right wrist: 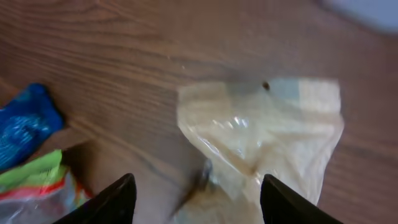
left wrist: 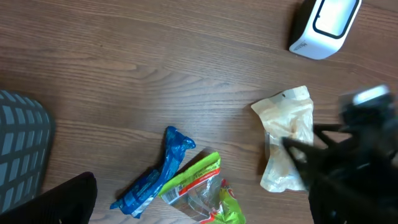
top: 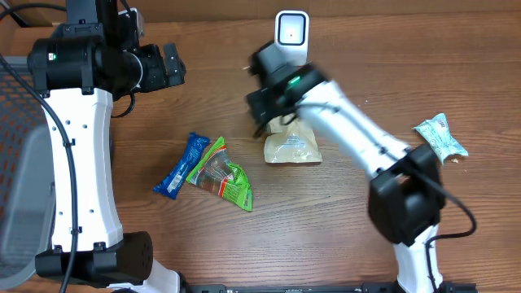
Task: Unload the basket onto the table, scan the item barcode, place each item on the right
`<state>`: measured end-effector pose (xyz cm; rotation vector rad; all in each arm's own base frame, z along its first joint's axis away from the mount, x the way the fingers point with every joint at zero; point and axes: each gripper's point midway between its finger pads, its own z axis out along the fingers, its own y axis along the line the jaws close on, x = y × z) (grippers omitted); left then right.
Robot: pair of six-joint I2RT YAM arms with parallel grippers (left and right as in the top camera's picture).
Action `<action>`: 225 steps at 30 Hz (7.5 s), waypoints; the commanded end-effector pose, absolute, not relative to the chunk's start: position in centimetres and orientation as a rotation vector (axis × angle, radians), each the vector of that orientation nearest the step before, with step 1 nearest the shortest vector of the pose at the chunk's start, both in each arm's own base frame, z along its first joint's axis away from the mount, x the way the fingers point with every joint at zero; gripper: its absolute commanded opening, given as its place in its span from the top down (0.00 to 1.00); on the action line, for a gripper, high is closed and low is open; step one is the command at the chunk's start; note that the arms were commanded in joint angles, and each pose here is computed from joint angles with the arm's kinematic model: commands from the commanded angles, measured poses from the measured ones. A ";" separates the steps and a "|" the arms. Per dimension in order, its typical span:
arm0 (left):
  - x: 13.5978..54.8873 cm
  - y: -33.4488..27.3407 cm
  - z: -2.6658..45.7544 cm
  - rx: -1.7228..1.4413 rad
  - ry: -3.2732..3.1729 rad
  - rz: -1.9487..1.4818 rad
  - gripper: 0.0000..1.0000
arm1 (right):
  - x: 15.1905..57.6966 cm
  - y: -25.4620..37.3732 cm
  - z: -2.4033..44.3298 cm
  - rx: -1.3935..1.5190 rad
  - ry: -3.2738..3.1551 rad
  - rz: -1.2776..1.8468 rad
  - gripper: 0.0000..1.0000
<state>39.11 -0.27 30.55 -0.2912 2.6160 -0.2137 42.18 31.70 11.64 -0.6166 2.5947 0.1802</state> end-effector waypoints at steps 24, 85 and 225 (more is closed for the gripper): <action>39.2 -0.3 31.0 -0.295 2.603 -0.221 0.00 | 45.4 29.2 2.3 -0.628 2.493 -0.421 0.40; 39.2 -0.3 31.0 -0.295 2.603 -0.221 0.00 | 46.2 15.6 7.0 -0.128 2.893 0.902 0.22; 39.2 -0.3 31.0 -0.295 2.603 -0.221 0.00 | 53.7 11.1 5.6 -0.391 2.546 0.373 0.62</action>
